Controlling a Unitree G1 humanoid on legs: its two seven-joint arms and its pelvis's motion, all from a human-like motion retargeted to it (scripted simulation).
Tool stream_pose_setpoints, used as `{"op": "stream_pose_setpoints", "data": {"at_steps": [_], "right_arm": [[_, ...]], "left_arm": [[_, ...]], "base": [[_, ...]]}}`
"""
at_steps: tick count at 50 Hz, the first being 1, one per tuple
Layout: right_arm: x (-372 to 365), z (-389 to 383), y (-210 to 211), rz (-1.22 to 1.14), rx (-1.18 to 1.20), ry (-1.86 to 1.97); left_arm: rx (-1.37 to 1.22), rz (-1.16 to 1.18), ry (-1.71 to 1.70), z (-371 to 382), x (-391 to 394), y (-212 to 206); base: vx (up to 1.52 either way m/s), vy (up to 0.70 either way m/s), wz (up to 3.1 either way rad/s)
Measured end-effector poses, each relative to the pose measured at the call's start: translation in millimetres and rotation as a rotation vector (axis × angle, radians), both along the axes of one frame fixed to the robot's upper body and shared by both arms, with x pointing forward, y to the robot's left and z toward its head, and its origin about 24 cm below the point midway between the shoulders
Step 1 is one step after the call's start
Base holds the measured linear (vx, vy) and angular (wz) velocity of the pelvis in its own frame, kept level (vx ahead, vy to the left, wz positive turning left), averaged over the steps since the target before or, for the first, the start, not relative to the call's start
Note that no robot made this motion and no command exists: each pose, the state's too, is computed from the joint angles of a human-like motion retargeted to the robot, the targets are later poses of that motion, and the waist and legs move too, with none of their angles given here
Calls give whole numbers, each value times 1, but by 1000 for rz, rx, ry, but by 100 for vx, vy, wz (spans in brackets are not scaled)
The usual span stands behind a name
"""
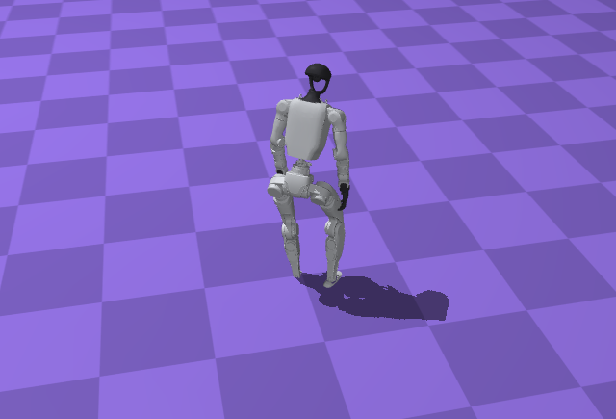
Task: Walk
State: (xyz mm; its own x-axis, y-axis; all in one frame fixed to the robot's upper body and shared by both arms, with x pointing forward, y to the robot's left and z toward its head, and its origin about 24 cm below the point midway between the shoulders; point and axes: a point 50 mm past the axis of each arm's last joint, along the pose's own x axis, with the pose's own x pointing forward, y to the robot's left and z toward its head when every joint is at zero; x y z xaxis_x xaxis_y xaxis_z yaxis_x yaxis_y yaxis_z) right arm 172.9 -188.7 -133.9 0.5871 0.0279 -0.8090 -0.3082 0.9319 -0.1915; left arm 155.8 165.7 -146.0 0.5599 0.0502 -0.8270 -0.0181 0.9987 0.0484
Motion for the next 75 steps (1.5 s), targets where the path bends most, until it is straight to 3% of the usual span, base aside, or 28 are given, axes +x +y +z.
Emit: {"op": "stream_pose_setpoints", "data": {"at_steps": [59,75], "right_arm": [[-8,-3,-7,-46,11,32],[-6,-3,-11,-62,5,47]], "left_arm": [[35,-22,-36,4,8,-3],[0,94,-17,3,10,2]], "base": [[8,-1,1],[26,-18,-5]]}}
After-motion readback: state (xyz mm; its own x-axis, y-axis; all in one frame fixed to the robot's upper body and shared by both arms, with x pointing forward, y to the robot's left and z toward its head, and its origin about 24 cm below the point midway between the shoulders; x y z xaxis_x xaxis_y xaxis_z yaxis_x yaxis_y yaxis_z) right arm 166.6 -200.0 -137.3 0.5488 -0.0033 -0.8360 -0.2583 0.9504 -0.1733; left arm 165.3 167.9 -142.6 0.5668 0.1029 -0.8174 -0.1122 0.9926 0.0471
